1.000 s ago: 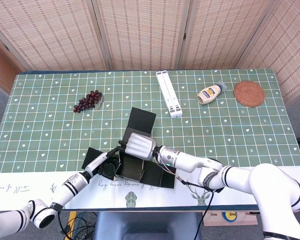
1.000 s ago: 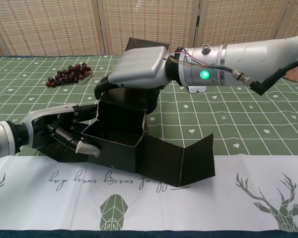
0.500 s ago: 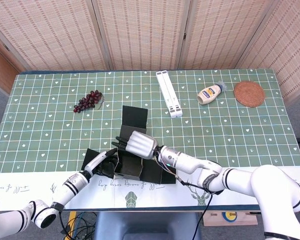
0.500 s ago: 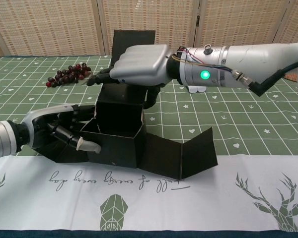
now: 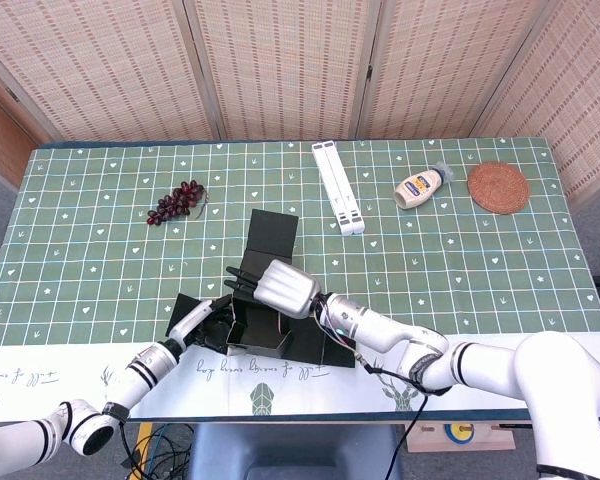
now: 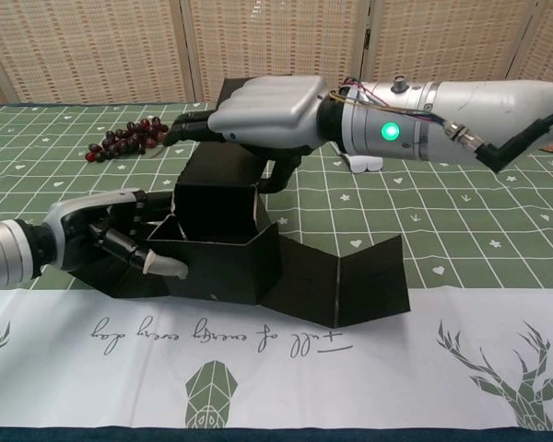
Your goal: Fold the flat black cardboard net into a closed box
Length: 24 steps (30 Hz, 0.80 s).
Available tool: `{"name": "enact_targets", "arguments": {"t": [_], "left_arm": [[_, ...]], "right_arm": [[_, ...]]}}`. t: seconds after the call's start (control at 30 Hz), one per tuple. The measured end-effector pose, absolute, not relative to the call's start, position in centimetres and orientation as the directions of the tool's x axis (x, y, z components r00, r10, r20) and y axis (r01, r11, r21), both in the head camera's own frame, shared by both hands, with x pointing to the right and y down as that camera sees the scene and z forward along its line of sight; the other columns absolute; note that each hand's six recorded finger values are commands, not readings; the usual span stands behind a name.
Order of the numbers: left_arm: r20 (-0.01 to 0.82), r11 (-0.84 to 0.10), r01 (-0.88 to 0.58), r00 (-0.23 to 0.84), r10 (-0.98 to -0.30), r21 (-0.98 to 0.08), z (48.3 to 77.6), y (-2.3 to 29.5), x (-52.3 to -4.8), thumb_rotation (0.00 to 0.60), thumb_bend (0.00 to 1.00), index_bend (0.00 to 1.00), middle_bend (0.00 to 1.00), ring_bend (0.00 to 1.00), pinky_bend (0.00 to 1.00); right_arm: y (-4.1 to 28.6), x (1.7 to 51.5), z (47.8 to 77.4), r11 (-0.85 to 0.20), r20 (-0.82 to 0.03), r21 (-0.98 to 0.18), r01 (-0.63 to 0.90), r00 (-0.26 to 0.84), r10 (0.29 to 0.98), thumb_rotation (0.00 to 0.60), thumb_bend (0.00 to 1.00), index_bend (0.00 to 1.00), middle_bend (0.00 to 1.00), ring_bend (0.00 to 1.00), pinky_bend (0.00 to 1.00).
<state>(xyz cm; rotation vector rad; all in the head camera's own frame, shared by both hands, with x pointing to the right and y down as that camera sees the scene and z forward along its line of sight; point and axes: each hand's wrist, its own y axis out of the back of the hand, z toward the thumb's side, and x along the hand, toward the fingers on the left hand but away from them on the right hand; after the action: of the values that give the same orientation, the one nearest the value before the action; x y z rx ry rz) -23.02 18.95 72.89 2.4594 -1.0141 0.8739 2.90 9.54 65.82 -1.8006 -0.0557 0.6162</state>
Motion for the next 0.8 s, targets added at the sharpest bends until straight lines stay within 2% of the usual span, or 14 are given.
{"name": "enact_targets", "arguments": {"t": [0.3,0.37,0.53,0.8], "left_arm": [[0.654,-0.684,-0.727,0.549,-0.520,0.066,72.38,18.58,-23.62,0.600,0.12,0.24,0.22,0.41,0.49],[0.656,-0.683,-0.728,0.548,-0.518,0.069,72.32,18.63,-23.70,0.600,0.12,0.24,0.22,0.41,0.49],[0.660,-0.684,-0.726,0.547,-0.515,0.068,72.29,18.65,-23.77,0.600,0.12,0.24,0.22,0.41,0.49],[0.670,-0.692,-0.719,0.544,-0.505,0.062,72.46,18.58,-23.75,0.600,0.12,0.24,0.22,0.41,0.49]], "right_arm": [[9.46,3.57,65.37,-0.416,-0.365,-0.888,-0.198,0.853,0.372,0.600,0.47,0.00,0.00,0.71,1.00],[9.50,3.70,65.51,-0.424,-0.364,-0.886,-0.190,0.850,0.380,0.600,0.43,0.00,0.00,0.71,1.00],[9.48,3.71,65.75,-0.430,-0.364,-0.885,-0.180,0.844,0.395,0.600,0.23,0.00,0.00,0.70,1.00],[9.62,3.70,65.98,-0.443,-0.378,-0.877,-0.188,0.839,0.392,0.600,0.09,0.00,0.00,0.69,1.00]]}}
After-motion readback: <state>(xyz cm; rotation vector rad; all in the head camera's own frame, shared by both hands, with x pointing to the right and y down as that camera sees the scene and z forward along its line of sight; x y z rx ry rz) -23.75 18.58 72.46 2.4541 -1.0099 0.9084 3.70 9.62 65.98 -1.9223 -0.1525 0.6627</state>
